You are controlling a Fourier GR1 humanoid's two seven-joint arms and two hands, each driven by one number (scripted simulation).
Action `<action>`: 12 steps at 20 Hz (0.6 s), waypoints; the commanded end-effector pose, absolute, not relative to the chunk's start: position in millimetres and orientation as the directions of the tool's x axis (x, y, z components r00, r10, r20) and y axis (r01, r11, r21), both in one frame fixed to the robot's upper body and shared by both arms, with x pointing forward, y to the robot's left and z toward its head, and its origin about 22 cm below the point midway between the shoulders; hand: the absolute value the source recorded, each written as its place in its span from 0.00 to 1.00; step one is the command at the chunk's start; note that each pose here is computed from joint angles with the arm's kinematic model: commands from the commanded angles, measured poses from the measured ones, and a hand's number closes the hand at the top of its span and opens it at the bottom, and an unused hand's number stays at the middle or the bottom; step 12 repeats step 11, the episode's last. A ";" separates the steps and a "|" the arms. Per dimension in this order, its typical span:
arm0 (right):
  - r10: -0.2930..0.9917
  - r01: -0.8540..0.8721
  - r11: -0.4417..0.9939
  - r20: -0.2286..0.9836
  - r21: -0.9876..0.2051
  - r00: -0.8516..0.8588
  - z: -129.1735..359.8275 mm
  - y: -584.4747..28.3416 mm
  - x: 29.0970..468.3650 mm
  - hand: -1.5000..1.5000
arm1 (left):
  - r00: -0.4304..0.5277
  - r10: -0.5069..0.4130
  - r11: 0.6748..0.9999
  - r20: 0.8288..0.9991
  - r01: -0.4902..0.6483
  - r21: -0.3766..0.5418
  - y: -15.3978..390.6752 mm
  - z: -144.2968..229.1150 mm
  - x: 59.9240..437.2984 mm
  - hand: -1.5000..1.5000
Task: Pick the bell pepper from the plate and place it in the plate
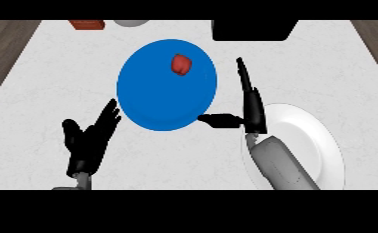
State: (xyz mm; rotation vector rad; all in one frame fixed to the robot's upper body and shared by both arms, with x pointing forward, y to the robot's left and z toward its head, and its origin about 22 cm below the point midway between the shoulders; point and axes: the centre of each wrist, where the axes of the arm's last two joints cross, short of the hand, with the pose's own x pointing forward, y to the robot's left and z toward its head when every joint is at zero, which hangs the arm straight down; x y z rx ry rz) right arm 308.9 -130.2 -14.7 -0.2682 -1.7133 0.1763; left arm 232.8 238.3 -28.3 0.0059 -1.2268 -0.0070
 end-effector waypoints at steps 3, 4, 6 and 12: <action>0.351 0.053 0.936 0.929 -0.347 -0.118 -20.5 -146.0 277.1 0.00 | 0.376 -0.007 1.000 0.926 -0.002 0.008 231.8 -31.2 231.1 0.50; 0.360 0.043 0.933 0.924 -0.358 -0.125 -29.1 -133.8 265.7 0.00 | 0.373 -0.007 1.000 0.928 0.001 0.007 232.2 -26.8 247.6 0.50; 0.362 0.038 0.932 0.927 -0.360 -0.103 -27.3 -151.8 246.0 0.00 | 0.372 -0.020 1.000 0.928 0.012 0.017 247.0 -37.7 241.0 0.50; 0.360 0.060 0.933 0.927 -0.355 -0.107 -17.9 -143.8 238.9 0.00 | 0.364 -0.017 1.000 0.931 -0.003 0.020 245.5 -33.1 223.6 0.50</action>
